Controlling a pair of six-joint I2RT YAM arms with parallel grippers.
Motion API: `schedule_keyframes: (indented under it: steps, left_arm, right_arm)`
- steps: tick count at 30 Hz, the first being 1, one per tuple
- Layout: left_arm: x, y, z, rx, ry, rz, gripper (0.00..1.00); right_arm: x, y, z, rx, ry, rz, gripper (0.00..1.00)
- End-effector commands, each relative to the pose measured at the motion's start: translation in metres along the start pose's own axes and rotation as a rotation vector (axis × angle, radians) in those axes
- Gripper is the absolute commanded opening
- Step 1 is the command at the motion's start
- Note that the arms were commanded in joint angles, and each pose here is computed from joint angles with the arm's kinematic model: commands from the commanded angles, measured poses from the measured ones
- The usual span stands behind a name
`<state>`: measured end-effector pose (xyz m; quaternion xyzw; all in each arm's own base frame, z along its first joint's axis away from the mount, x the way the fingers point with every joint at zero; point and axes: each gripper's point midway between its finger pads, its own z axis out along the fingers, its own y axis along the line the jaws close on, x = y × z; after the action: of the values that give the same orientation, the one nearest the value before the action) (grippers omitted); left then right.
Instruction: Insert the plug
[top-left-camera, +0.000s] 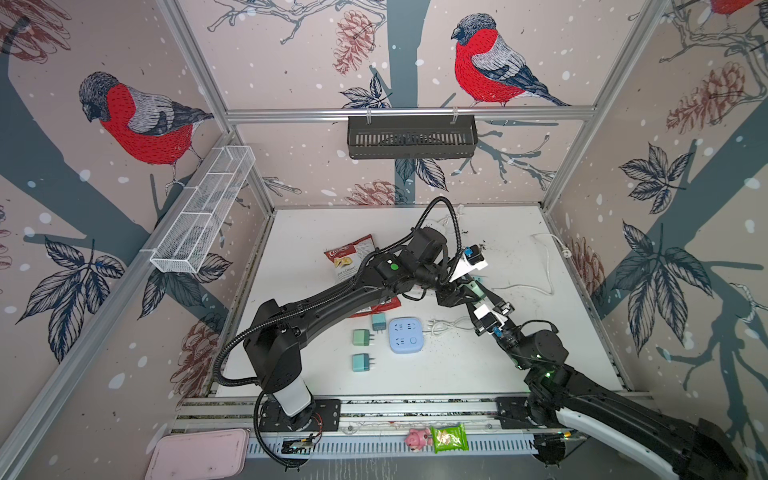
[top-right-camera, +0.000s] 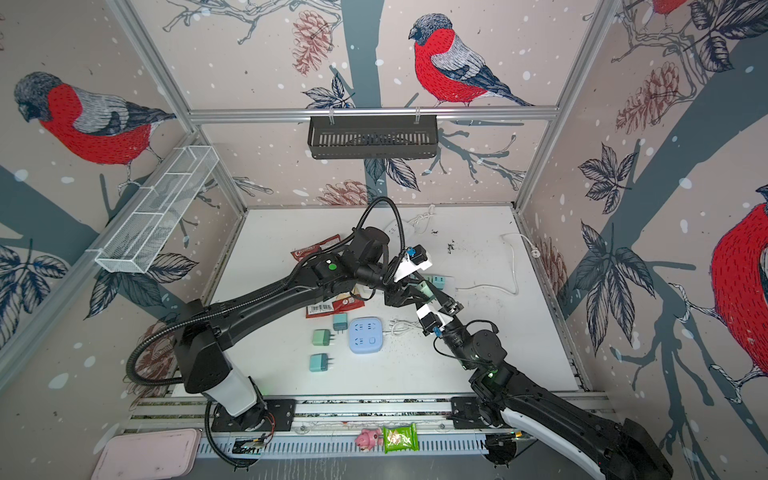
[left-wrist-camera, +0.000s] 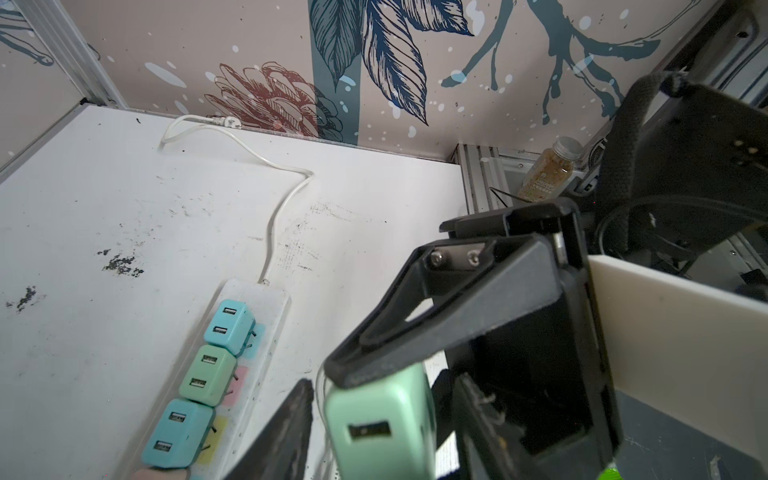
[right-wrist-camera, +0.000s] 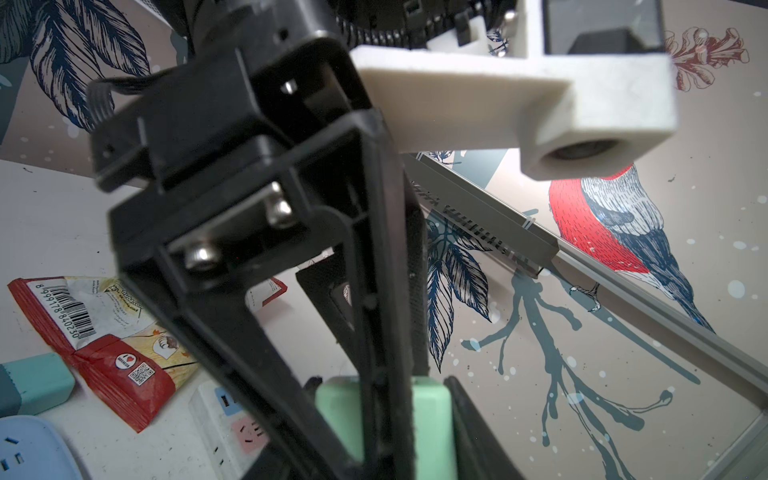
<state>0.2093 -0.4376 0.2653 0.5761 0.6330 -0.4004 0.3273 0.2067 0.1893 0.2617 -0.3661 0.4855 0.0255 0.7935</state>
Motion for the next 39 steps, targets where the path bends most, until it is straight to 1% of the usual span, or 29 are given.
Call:
schedule_keyframes:
  steps: [1, 4, 8, 12, 13, 15, 16, 17, 18, 19, 20, 21, 24, 31, 34, 35, 36, 39]
  left_arm:
    - [0.004, -0.007, 0.000, 0.038, 0.019, 0.007, 0.50]
    - [0.004, -0.008, 0.000, 0.046, 0.021, 0.007, 0.41]
    - [0.005, -0.010, 0.002, 0.061, 0.029, 0.009, 0.37]
    - [0.006, -0.009, 0.004, 0.064, 0.032, 0.017, 0.26]
    - [0.006, -0.010, 0.004, 0.073, 0.036, 0.020, 0.20]
    - [0.006, -0.009, 0.005, 0.079, 0.038, 0.030, 0.08]
    - [0.004, -0.007, 0.004, 0.072, 0.034, 0.031, 0.03]
    - [0.003, -0.005, 0.003, 0.062, 0.028, 0.030, 0.00]
    - [0.000, 0.000, 0.001, 0.048, 0.016, 0.025, 0.00]
    - [-0.001, 0.003, -0.001, 0.039, 0.010, 0.015, 0.00]
    - [-0.004, 0.008, -0.005, 0.030, -0.001, 0.005, 0.00]
    - [-0.005, 0.014, -0.010, 0.023, -0.013, -0.009, 0.00]
    - [-0.012, 0.036, -0.031, -0.001, -0.077, -0.063, 0.00]
    - [-0.007, 0.118, -0.091, -0.238, -0.273, -0.207, 0.00]
    - [0.001, 0.135, -0.097, -0.289, -0.275, -0.222, 0.00]
    - [0.004, 0.137, -0.096, -0.298, -0.262, -0.206, 0.00]
    - [0.007, 0.140, -0.095, -0.310, -0.252, -0.201, 0.00]
    - [0.017, 0.148, -0.091, -0.346, -0.216, -0.143, 0.00]
  right_arm:
    - [-0.025, -0.014, -0.004, 0.047, -0.109, 0.010, 0.01]
    - [-0.025, -0.014, -0.004, 0.051, -0.113, 0.011, 0.01]
    - [-0.026, -0.013, -0.004, 0.039, -0.121, 0.010, 0.02]
    - [-0.027, -0.012, -0.004, 0.035, -0.127, 0.013, 0.09]
    - [-0.027, -0.012, -0.004, 0.033, -0.129, 0.013, 0.13]
    - [-0.028, -0.012, -0.005, 0.034, -0.134, 0.015, 0.25]
    - [-0.029, -0.012, -0.005, 0.034, -0.137, 0.016, 0.29]
    - [-0.029, -0.012, -0.005, 0.032, -0.141, 0.018, 0.32]
    - [-0.029, -0.011, -0.005, 0.028, -0.143, 0.018, 0.37]
    - [-0.030, -0.010, -0.005, 0.025, -0.147, 0.018, 0.49]
    - [-0.031, -0.009, -0.005, 0.020, -0.150, 0.015, 0.98]
    - [-0.031, -0.008, -0.005, 0.013, -0.151, 0.015, 1.00]
    - [-0.032, -0.006, -0.005, 0.000, -0.154, 0.014, 1.00]
    - [-0.038, -0.002, -0.007, -0.030, -0.186, 0.038, 1.00]
    - [-0.042, -0.003, -0.006, -0.042, -0.187, 0.093, 1.00]
    - [-0.045, -0.006, -0.005, -0.035, -0.187, 0.124, 1.00]
    - [-0.044, -0.017, -0.003, 0.005, -0.163, 0.192, 1.00]
    - [-0.026, -0.076, 0.004, 0.284, 0.005, 0.597, 1.00]
